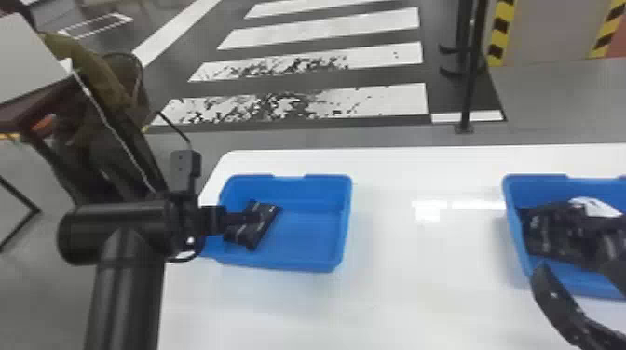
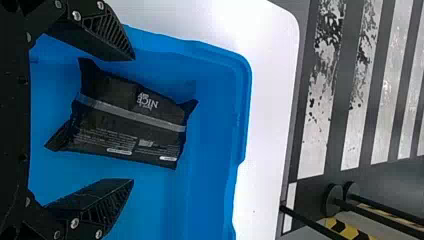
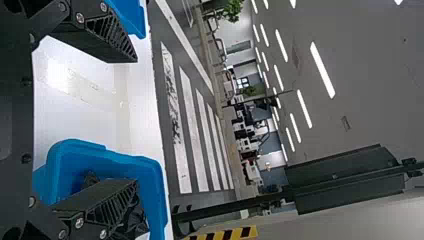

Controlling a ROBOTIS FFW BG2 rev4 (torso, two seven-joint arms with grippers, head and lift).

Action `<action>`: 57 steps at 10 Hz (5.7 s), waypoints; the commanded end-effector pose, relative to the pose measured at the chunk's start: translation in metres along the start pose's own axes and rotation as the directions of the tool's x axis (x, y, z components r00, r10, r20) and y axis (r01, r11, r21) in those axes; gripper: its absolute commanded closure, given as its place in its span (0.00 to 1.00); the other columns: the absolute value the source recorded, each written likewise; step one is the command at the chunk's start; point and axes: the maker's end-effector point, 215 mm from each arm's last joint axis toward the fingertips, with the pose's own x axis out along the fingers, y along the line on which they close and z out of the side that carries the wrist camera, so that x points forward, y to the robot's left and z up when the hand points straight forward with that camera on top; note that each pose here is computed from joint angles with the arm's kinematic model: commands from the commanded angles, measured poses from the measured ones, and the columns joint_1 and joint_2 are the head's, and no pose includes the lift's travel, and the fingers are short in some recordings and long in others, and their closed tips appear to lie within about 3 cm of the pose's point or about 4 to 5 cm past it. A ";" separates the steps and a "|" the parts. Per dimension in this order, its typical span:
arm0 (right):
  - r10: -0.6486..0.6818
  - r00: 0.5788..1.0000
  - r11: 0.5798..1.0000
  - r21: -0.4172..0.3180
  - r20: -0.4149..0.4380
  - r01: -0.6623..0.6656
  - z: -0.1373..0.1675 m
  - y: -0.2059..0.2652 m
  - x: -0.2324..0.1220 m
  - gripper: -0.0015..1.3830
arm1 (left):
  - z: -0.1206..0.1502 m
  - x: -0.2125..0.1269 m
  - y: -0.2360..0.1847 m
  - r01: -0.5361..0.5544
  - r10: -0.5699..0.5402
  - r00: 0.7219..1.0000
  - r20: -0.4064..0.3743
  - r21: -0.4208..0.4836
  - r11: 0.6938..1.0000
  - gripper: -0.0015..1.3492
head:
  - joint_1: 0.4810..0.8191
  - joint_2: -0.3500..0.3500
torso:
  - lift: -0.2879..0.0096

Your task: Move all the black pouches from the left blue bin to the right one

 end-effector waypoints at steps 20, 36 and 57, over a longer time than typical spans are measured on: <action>0.073 0.997 0.989 0.130 -0.017 -0.070 -0.009 0.020 0.009 0.15 | -0.007 -0.023 -0.077 0.127 -0.138 0.985 0.100 0.115 0.985 0.13 | 0.63 0.79 | 0.50; 0.099 0.993 0.973 0.218 -0.064 -0.083 -0.035 0.026 0.010 0.16 | -0.011 0.058 -0.066 0.115 -0.114 0.991 -0.073 0.010 0.993 0.90 | 0.63 0.82 | 0.50; 0.389 0.919 0.854 0.347 0.067 -0.387 0.017 0.124 0.094 0.93 | -0.053 -0.140 -0.380 0.715 -0.768 0.628 0.122 0.300 0.632 0.90 | 0.63 0.49 | 0.50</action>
